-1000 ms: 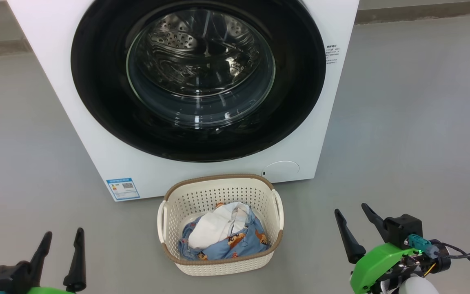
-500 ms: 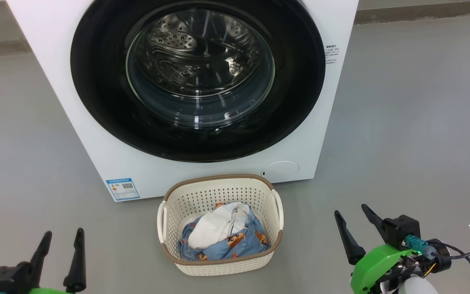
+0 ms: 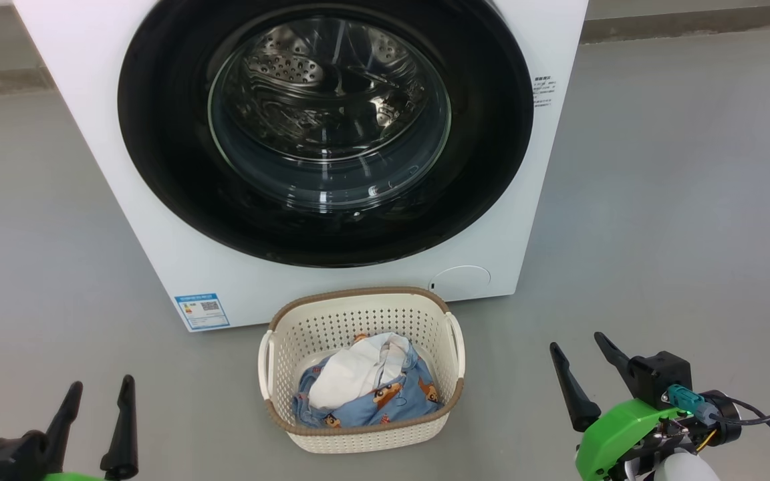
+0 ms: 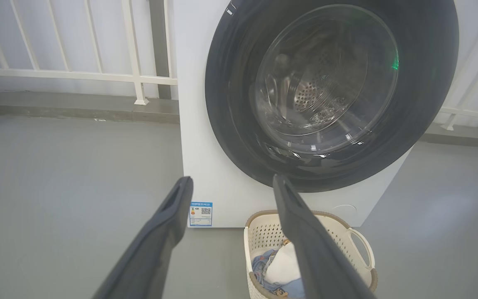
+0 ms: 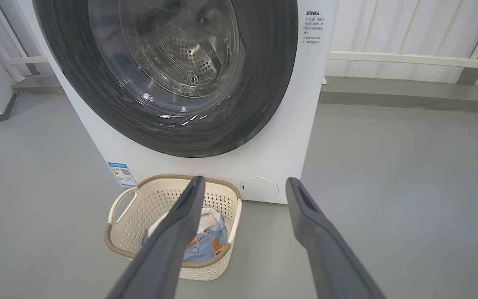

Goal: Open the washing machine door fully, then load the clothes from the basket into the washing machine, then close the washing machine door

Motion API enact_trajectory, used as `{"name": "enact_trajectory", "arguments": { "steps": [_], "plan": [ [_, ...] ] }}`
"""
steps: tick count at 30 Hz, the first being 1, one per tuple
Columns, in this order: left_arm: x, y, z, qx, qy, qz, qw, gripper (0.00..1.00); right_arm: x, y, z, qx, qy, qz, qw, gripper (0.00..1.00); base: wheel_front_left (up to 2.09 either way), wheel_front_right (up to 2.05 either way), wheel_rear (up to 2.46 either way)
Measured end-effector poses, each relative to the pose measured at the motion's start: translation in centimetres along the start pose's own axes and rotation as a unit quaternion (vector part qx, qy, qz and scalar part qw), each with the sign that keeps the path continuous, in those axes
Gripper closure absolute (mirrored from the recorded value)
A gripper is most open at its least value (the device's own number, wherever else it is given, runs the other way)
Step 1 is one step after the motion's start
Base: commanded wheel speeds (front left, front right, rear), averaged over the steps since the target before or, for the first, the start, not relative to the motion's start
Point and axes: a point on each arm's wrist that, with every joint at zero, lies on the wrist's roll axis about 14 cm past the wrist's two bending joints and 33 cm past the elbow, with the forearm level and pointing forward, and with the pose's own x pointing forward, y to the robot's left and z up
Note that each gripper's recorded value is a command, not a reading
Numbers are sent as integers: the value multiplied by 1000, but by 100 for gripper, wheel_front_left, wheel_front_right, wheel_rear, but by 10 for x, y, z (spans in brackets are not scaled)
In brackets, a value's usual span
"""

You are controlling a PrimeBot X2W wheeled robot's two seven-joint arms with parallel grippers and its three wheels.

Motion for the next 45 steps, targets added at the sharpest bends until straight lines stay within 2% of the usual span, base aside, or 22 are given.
{"name": "enact_trajectory", "arguments": {
  "steps": [33,45],
  "plan": [
    [-8,9,-17,10,31,11,999,0,1,1,2,2,-7,1,1000,0,1,1,-3],
    [-9,15,-19,10,34,18,999,0,3,0,0,7,-4,-2,1000,0,71,71,-142]
  ]
}}
